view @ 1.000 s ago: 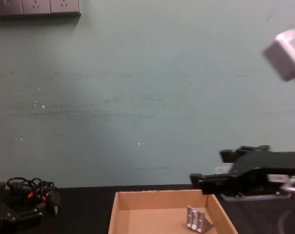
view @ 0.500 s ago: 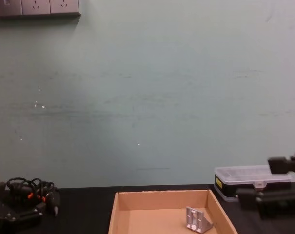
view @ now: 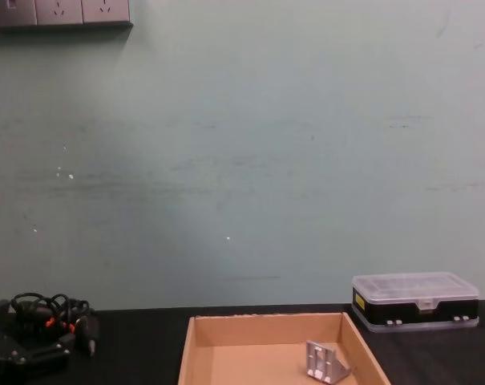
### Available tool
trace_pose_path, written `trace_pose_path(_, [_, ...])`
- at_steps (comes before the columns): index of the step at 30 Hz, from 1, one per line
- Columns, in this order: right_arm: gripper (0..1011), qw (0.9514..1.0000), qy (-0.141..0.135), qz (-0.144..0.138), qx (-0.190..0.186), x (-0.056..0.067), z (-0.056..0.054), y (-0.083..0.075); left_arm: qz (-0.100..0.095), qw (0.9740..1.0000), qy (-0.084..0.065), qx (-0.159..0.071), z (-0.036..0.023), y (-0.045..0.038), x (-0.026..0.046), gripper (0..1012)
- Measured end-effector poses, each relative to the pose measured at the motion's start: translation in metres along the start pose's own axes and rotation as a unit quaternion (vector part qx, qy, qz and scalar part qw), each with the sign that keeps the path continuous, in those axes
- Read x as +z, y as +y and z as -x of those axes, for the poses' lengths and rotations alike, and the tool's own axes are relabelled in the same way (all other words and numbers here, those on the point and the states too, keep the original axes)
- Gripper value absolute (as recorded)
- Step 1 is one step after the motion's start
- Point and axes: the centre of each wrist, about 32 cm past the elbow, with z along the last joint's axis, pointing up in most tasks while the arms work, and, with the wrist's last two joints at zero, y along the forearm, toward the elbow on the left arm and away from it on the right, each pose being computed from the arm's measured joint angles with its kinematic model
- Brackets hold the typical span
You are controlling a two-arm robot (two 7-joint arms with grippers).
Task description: Use one hand to pick up the angle iron from the table and place it into the box.
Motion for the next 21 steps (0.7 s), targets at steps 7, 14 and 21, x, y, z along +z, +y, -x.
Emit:
trace_pose_path(7, [1000,0.9992,0.023,0.031,0.006,-0.019,0.014,0.001,0.0,1.0,0.0,0.0,0.0,0.0,0.0,1011])
trace_pose_path(14, [1000,0.9983,0.032,0.048,0.005,-0.032,0.023,0.01,0.0,1.0,0.0,0.0,0.0,0.0,0.0,1011])
trace_pose_path(21, [1000,0.9982,0.029,0.053,0.001,-0.039,0.025,0.024,0.0,1.0,0.0,0.0,0.0,0.0,0.0,1011])
